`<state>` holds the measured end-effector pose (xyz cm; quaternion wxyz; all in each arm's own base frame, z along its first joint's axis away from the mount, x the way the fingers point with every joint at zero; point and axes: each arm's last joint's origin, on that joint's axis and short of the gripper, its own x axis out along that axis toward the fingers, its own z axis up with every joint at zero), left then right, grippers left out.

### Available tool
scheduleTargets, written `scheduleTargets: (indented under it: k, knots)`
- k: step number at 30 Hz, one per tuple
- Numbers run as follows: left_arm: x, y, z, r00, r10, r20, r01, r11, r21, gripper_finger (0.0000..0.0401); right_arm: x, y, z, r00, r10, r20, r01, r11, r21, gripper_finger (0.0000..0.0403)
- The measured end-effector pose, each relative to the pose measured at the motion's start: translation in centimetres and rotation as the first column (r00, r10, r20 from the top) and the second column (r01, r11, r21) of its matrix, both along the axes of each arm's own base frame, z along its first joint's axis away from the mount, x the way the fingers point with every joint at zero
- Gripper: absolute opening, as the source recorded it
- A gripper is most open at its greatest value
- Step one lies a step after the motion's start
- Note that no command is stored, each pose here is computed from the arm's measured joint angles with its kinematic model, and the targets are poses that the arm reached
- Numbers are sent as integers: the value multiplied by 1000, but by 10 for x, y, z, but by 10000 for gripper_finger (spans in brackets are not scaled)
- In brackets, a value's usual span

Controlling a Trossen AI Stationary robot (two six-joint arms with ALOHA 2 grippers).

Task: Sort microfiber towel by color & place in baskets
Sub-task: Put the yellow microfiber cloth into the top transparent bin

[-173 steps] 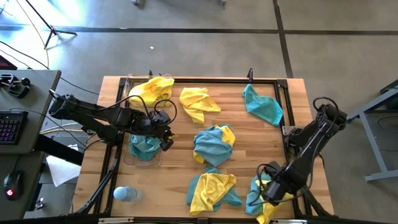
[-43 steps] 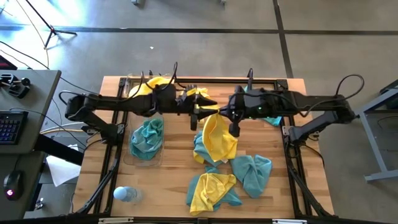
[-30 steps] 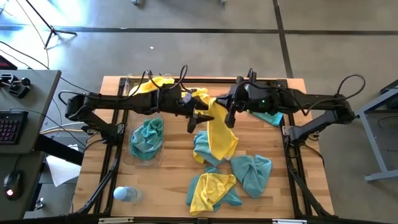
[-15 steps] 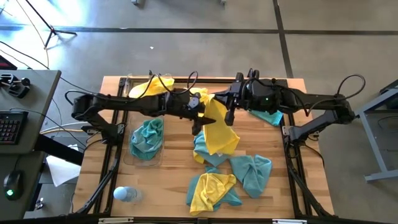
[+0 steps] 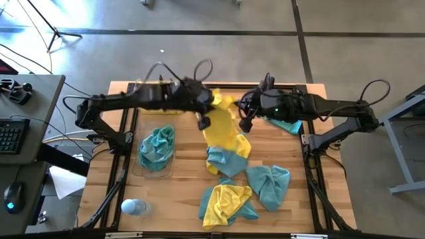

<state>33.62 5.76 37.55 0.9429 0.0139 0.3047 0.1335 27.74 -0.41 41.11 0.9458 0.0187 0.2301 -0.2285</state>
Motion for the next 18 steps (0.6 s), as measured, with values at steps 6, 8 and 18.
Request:
scheduleTargets:
  k: [6,8,18]
  knots:
    - [-31,26,47,987,100,-122,-79,983,168,1,-5,0,-23,980,-99,-170,122,984,128,61]
    - [-43,39,54,971,168,-168,-133,971,200,1,-4,-1,-31,966,-144,-217,176,975,135,83]
    - [-94,101,53,830,410,-379,-330,908,260,0,9,-3,-90,852,-280,-443,331,943,40,129]
